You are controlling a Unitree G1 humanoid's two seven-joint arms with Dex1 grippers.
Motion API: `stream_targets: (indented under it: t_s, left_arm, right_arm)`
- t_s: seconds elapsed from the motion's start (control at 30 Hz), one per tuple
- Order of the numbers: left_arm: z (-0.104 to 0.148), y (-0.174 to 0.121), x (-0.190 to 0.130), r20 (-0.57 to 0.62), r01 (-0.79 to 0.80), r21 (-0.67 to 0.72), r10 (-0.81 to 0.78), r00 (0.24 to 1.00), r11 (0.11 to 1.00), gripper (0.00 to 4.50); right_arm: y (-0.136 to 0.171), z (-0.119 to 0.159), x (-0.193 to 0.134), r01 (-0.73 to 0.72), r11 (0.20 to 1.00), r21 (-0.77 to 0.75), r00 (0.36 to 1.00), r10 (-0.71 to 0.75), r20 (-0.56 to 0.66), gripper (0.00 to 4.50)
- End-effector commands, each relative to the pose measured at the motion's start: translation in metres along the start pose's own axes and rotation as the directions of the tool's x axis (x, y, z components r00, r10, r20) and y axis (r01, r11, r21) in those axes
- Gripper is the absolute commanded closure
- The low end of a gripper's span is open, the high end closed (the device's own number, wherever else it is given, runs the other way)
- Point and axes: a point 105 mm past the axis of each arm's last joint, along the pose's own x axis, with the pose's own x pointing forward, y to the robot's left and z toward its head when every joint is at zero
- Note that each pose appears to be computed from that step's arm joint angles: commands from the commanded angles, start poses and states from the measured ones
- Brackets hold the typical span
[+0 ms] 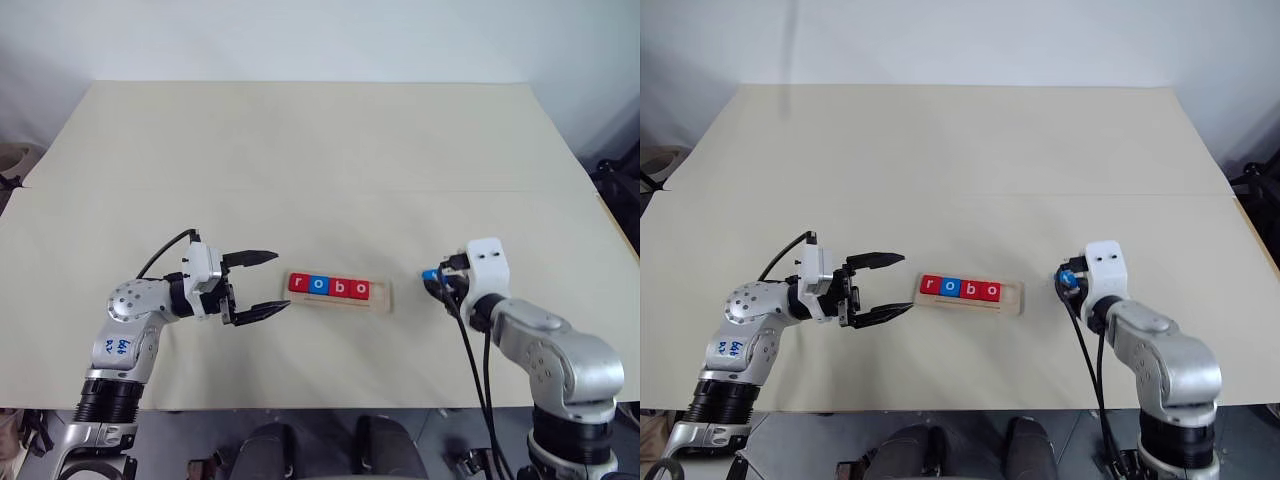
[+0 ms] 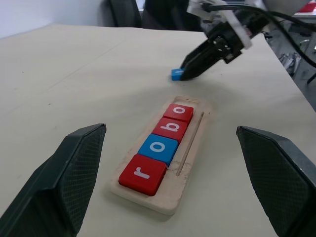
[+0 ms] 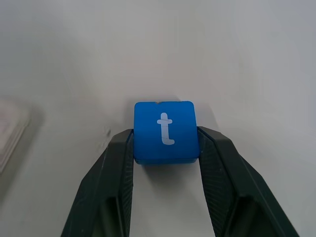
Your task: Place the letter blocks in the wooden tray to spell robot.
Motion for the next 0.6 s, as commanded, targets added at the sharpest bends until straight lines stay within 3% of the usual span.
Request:
stream_targets:
  t_s: [0.03,0.07,0.2,0.37,0.5,0.6]
  left_arm:
    - [0.006,0.001,0.001,0.016,0.011,0.015,-0.011,1.0,1.0,0.0]
    - [0.006,0.002,0.001,0.016,0.011,0.015,-0.012,1.0,1.0,0.0]
    - [0.007,0.004,0.0,0.012,0.01,0.021,-0.01,1.0,1.0,0.0]
    - [0.007,0.005,-0.001,0.012,0.002,0.028,-0.002,1.0,1.0,0.0]
    - [0.006,0.005,-0.002,0.013,-0.007,0.029,0.007,1.0,1.0,0.0]
    - [0.006,0.005,-0.003,0.014,-0.018,0.032,0.018,1.0,0.999,0.0]
  right_arm:
    - [0.01,-0.008,-0.005,-0.005,0.999,0.032,1.0,0.005,-0.008,3.04]
    - [0.01,-0.009,-0.005,0.007,0.999,0.042,1.0,-0.007,-0.006,3.04]
    - [0.014,-0.008,-0.005,-0.026,0.998,0.058,1.0,0.026,-0.002,1.73]
    - [0.003,0.001,-0.009,-0.159,0.986,-0.041,0.987,0.158,-0.019,0.04]
    - [-0.018,0.012,-0.014,-0.28,0.944,-0.177,0.96,0.275,-0.049,0.04]
    - [-0.026,0.021,-0.018,-0.404,0.869,-0.284,0.912,0.408,-0.049,0.04]
